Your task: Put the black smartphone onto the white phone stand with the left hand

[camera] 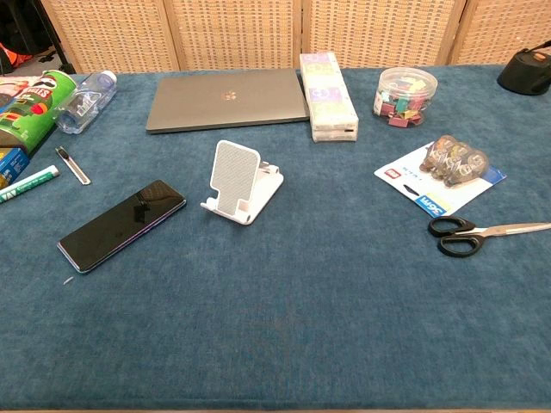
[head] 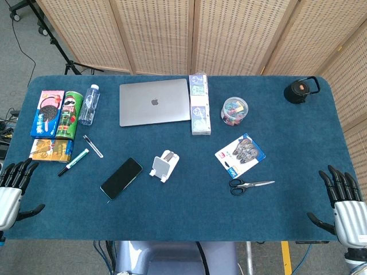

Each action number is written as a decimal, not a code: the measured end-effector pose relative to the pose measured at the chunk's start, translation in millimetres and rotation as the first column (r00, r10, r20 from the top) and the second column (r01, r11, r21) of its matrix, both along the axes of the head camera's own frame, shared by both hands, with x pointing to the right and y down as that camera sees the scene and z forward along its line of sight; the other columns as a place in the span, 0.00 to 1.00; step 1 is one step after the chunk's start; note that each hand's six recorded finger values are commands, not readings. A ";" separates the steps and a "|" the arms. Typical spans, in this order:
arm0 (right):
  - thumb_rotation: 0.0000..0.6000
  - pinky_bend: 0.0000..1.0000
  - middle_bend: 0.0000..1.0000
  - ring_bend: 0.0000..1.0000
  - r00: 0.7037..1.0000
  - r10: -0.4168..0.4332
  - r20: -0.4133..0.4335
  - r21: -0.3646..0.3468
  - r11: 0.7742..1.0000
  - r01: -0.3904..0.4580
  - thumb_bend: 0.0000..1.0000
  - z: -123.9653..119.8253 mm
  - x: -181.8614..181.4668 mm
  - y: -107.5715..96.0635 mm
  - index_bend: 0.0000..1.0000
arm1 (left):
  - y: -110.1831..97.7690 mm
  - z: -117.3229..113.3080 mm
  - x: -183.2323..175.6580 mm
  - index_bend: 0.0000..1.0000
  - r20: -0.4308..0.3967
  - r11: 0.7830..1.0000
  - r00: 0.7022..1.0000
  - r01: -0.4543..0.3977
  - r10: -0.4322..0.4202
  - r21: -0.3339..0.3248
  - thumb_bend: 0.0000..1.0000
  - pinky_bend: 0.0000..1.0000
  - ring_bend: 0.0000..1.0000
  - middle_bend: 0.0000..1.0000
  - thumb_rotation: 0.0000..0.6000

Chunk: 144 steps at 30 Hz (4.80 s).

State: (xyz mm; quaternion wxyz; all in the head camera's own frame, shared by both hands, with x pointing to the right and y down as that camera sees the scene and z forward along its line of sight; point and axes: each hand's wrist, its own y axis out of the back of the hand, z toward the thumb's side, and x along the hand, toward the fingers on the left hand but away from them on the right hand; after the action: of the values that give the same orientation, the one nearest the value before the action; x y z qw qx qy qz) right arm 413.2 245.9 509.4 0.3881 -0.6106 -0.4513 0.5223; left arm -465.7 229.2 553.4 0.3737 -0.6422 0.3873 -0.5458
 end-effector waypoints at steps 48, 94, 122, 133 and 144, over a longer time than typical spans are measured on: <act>1.00 0.00 0.00 0.00 0.996 0.062 -0.065 -0.048 0.997 -0.065 0.00 24.4 6.6 -9.4 0.00 | -81.7 143.5 123.3 0.00 0.155 0.519 0.523 -0.852 0.838 0.072 0.00 0.00 0.00 0.00 1.00; 1.00 0.00 0.00 0.00 0.997 0.066 -0.034 -0.045 0.997 -0.067 0.00 15.4 8.5 -7.4 0.00 | -27.1 161.2 187.5 0.00 0.038 0.359 0.365 -0.925 0.930 0.122 0.00 0.00 0.00 0.00 1.00; 1.00 0.00 0.00 0.00 0.995 0.098 -0.034 -0.044 0.994 -0.099 0.00 13.8 16.2 -10.9 0.00 | -69.9 161.5 193.9 0.00 0.107 0.122 0.112 -0.988 0.988 -0.090 0.00 0.02 0.00 0.00 1.00; 1.00 0.00 0.00 0.00 0.994 0.105 -0.033 -0.046 0.993 -0.107 0.00 13.8 18.5 -12.0 0.00 | -73.8 174.0 192.5 0.00 0.125 0.103 0.083 -0.981 0.989 -0.167 0.00 0.03 0.00 0.00 1.00; 1.00 0.00 0.00 0.00 0.994 0.102 -0.034 -0.064 0.992 -0.104 0.00 16.8 17.5 -11.0 0.00 | -77.0 182.8 196.8 0.07 0.123 0.141 0.120 -0.973 0.985 -0.184 0.00 0.05 0.00 0.00 1.00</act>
State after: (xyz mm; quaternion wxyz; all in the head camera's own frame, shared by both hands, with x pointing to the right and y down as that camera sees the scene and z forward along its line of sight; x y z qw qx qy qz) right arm 430.7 234.9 526.1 0.3473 -0.5907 -0.4588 0.5657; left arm -268.9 152.2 736.2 0.6597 -0.6859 -0.1867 -0.2439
